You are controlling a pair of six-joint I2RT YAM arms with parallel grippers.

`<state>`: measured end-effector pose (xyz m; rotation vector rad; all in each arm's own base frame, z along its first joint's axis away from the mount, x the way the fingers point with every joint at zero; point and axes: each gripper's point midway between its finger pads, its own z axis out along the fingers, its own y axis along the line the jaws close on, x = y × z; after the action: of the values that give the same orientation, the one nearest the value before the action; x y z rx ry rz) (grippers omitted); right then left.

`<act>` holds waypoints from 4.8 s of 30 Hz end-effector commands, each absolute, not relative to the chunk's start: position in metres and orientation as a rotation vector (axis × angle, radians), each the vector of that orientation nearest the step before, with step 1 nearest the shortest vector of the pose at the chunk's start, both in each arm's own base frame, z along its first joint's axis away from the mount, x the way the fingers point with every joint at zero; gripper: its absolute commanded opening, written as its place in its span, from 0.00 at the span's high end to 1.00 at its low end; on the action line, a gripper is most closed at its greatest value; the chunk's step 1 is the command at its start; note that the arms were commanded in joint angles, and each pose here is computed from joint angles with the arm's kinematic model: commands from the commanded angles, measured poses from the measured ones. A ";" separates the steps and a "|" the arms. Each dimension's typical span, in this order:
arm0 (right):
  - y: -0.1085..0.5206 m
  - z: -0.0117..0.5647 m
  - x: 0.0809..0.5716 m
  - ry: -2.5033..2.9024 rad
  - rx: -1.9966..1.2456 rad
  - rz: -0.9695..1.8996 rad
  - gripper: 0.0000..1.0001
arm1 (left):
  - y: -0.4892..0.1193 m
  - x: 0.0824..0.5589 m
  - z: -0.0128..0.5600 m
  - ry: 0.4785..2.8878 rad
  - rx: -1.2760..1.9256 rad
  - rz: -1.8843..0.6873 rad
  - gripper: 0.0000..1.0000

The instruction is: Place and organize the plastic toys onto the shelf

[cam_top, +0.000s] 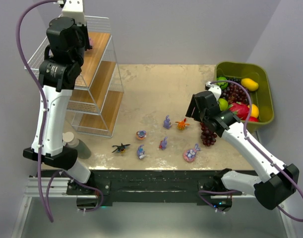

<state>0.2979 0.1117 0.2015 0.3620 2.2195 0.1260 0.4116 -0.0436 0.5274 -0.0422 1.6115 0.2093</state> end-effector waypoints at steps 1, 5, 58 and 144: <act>0.113 0.213 0.310 2.169 0.362 0.128 0.30 | -0.056 0.421 0.539 1.573 0.020 0.083 1.00; 0.114 0.211 0.311 2.174 0.360 0.129 0.30 | -0.063 0.435 0.529 1.598 0.058 0.048 1.00; 0.122 0.204 0.311 2.194 0.388 0.183 0.30 | -0.069 0.394 0.581 1.446 0.062 -0.076 0.22; 0.126 0.219 0.273 2.230 0.323 0.325 0.21 | -0.245 0.243 0.164 2.102 1.096 -0.364 0.61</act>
<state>0.2755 0.1289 0.2146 0.3170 2.2490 0.3198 0.2383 -0.2416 0.1623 1.0749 2.1320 -0.2862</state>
